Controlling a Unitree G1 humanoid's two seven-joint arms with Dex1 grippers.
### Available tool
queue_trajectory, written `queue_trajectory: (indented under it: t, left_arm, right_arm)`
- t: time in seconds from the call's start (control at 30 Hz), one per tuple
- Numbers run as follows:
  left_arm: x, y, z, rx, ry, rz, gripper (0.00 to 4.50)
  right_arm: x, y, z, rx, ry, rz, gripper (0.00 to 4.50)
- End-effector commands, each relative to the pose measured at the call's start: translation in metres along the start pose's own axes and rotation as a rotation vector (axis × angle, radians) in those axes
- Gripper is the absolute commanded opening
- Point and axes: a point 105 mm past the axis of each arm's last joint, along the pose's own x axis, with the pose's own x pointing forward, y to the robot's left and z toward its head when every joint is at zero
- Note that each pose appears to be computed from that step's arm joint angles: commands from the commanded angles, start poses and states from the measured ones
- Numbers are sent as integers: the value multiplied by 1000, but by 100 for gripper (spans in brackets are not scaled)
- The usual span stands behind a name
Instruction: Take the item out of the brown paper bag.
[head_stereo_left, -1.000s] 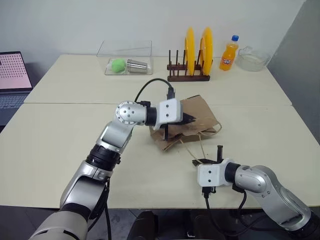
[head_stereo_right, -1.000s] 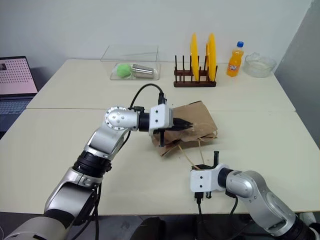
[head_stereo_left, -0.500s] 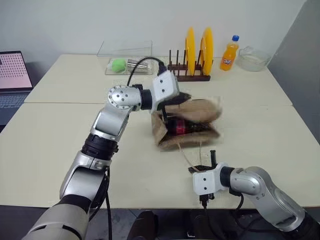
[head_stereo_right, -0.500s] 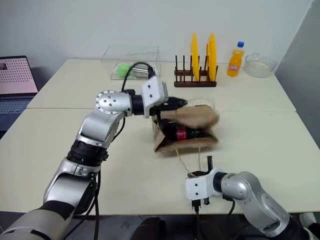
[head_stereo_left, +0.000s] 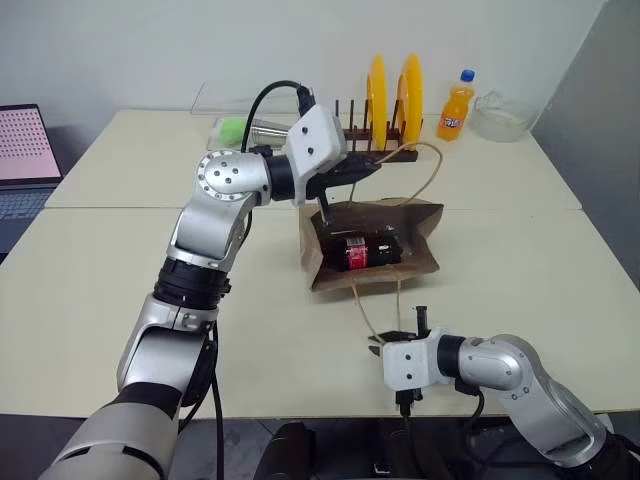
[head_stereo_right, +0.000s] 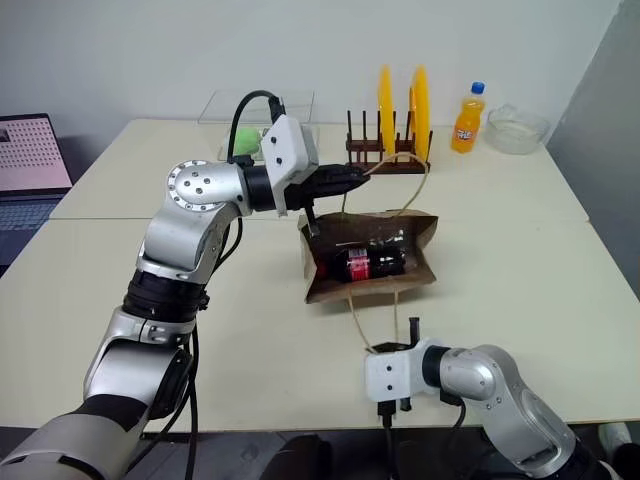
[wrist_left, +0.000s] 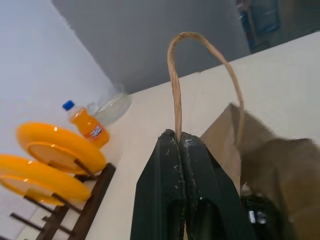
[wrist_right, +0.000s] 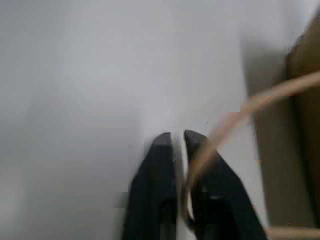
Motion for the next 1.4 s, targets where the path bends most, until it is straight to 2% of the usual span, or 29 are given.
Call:
queue_trajectory:
  t: [0.03, 0.07, 0.33, 0.43, 0.57, 0.7, 0.9, 1.0, 1.13, 1.17, 1.4]
  left_arm:
    - [-6, -8, 16, 27, -53, -41, 0]
    - [-6, -10, 16, 23, -55, -51, 0]
    - [-8, -20, 12, 5, -55, -76, 0]
    - [-9, -22, 10, 4, -54, -85, 0]
    - [-9, -21, 11, -1, -58, -77, 0]
    - [-9, -20, 13, -7, -71, -70, 0]
    - [-10, -17, 16, -6, -76, -55, 0]
    - [-10, -16, 17, -5, -80, -50, 0]
    - [-10, -14, 18, -1, -82, -42, 0]
    - [-11, -13, 18, 1, -83, -40, 0]
    - [-11, -10, 19, 7, -82, -35, 0]
  right_arm:
    - [-17, -10, 19, 34, -93, 5, 199]
    - [-21, -9, 21, 52, -110, 27, 228]
    - [-84, -37, 47, 401, -272, 146, 228]
    - [-94, -52, 57, 470, -334, 139, 228]
    - [-72, -75, 54, 427, -279, -7, 228]
    - [-33, -87, 25, 318, -92, -103, 228]
    - [9, -108, 4, 172, 23, -216, 228]
    - [20, -114, 1, 127, 51, -242, 293]
    - [27, -112, -6, -14, 124, -231, 432]
    - [28, -111, -5, -45, 132, -224, 447]
    - [30, -112, -22, -177, 263, -207, 447]
